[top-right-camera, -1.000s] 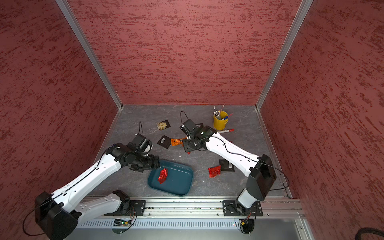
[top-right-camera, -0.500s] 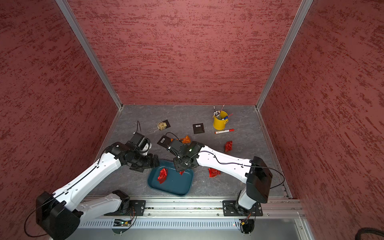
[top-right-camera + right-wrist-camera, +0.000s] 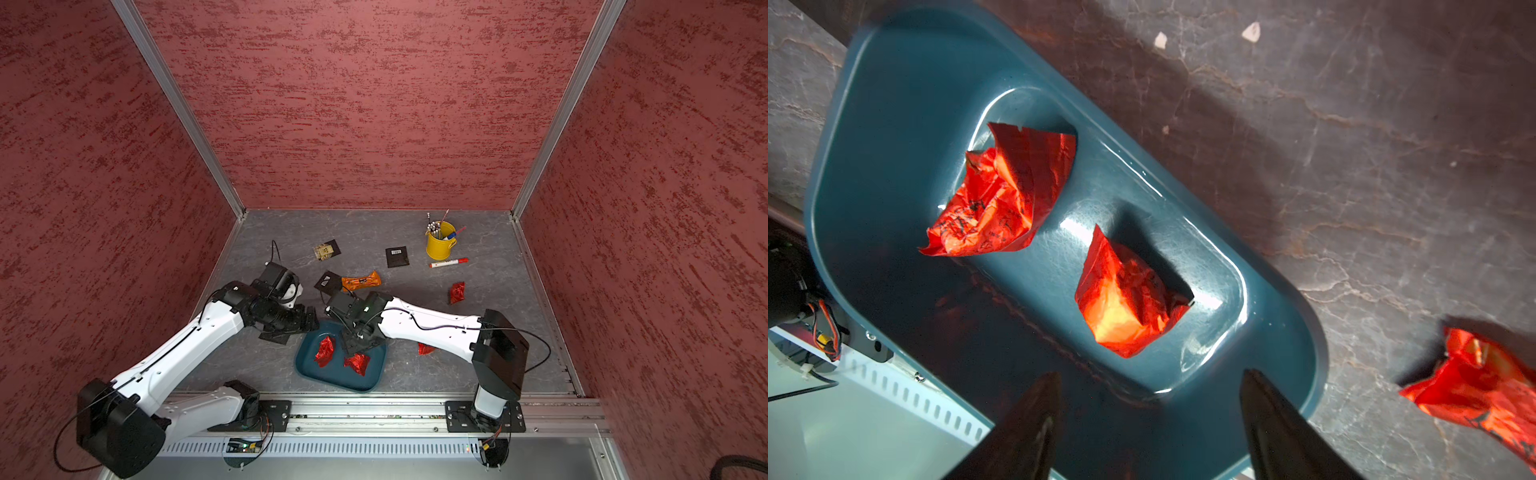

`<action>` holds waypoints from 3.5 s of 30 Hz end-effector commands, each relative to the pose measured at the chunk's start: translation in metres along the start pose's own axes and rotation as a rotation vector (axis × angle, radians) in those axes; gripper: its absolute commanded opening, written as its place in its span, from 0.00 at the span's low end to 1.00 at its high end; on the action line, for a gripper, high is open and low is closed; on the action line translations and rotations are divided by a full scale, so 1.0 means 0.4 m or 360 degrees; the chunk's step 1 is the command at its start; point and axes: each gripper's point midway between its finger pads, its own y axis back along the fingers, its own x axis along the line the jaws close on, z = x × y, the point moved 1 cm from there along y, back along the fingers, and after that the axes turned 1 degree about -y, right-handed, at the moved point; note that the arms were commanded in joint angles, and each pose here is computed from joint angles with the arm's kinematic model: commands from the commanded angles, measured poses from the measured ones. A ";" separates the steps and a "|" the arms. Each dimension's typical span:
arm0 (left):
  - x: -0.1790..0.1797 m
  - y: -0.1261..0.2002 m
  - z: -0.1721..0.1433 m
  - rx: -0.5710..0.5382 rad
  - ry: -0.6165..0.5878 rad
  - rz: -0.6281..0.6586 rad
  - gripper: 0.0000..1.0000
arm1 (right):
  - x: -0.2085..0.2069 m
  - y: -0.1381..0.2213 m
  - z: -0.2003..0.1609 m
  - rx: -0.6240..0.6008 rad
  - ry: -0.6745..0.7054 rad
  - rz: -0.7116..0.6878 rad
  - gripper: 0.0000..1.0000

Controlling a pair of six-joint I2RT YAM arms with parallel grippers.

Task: Put the tea bags into the storage box
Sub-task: Move the storage box to the center of the board, then pick up the tea bag from the center of the board.

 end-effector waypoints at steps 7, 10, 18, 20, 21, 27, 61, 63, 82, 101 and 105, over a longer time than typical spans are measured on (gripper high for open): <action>-0.018 0.015 0.036 -0.0067 0.0015 -0.0119 0.95 | -0.060 0.040 0.049 -0.0082 0.0209 -0.0329 0.95; -0.017 0.018 0.045 -0.0073 0.0023 -0.0125 0.96 | -0.064 0.009 0.050 -0.0033 0.0275 -0.0368 0.95; -0.008 0.027 0.066 -0.0096 0.0078 -0.0150 0.98 | -0.071 -0.056 0.078 0.0021 0.0321 -0.0374 0.96; -0.005 0.028 0.070 -0.0100 0.0091 -0.0150 0.99 | -0.083 -0.071 0.089 0.0029 0.0309 -0.0379 0.96; -0.003 0.028 0.072 -0.0100 0.0101 -0.0147 0.99 | -0.090 -0.079 0.097 0.0035 0.0299 -0.0379 0.96; 0.006 0.031 0.079 -0.0107 0.0118 -0.0141 1.00 | -0.142 -0.113 0.124 0.0068 0.0258 -0.0433 0.95; 0.165 0.034 0.103 -0.0088 0.0550 0.0044 1.00 | -0.269 0.217 0.300 -0.0337 0.0068 -0.0358 0.92; 0.184 0.036 0.105 -0.0092 0.0592 0.0048 1.00 | -0.206 0.220 0.299 -0.0349 0.0078 -0.0274 0.92; 0.309 0.010 0.102 -0.0047 0.0898 0.0161 0.02 | 0.351 0.025 0.439 -0.0267 0.0095 0.0696 0.91; 0.409 -0.088 0.101 0.0189 0.1091 0.0279 0.00 | 0.295 -0.099 0.488 -0.0128 -0.0336 0.0633 0.90; 0.418 -0.115 0.104 0.0217 0.1104 0.0259 0.00 | 0.307 -0.093 0.491 -0.0100 -0.0495 0.0699 0.89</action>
